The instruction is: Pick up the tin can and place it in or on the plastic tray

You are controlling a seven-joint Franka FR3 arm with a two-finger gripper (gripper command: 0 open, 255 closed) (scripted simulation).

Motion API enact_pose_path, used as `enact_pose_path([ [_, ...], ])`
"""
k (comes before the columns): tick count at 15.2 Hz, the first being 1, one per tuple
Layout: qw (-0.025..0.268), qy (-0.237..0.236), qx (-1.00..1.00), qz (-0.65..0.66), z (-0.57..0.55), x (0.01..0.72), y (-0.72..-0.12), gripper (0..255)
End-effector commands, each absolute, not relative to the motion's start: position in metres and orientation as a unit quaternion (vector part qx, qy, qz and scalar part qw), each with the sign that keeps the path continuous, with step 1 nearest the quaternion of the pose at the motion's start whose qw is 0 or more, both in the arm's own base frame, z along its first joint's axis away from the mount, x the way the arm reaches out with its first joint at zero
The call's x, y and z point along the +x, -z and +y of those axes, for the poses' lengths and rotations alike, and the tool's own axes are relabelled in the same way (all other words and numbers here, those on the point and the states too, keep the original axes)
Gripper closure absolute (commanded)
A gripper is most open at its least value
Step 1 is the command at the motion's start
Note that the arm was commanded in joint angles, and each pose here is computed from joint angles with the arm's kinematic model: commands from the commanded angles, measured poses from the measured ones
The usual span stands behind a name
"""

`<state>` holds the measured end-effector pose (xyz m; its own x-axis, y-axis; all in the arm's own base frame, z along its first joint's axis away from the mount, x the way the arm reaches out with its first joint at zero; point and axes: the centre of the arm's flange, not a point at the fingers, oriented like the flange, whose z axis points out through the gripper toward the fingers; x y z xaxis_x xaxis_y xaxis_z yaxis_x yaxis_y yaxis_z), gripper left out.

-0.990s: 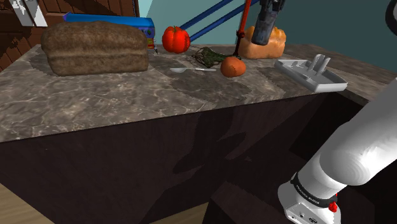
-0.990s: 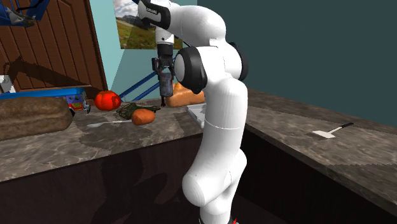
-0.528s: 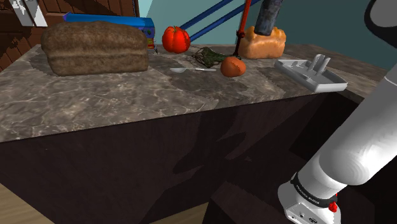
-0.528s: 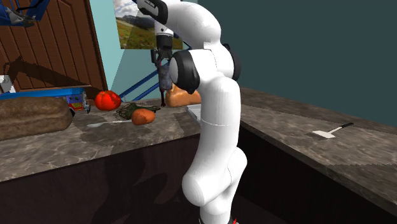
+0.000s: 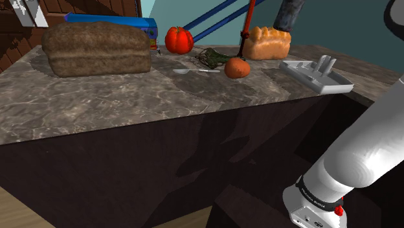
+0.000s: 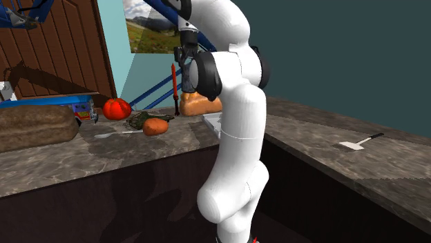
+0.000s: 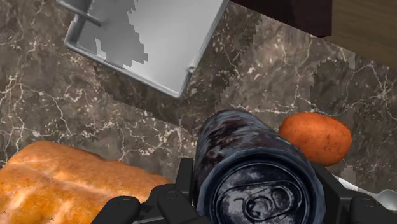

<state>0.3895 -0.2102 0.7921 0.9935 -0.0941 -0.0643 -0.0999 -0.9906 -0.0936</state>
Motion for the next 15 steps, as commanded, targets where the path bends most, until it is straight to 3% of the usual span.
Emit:
enact_pose_path([
  [1,0.048,-0.030,-0.997,0.048,-0.218,0.365,-0.793,255],
  [13,0.048,-0.030,-0.997,0.048,-0.272,0.215,-0.814,255],
  [15,0.048,-0.030,-0.997,0.048,-0.272,0.215,-0.804,255],
])
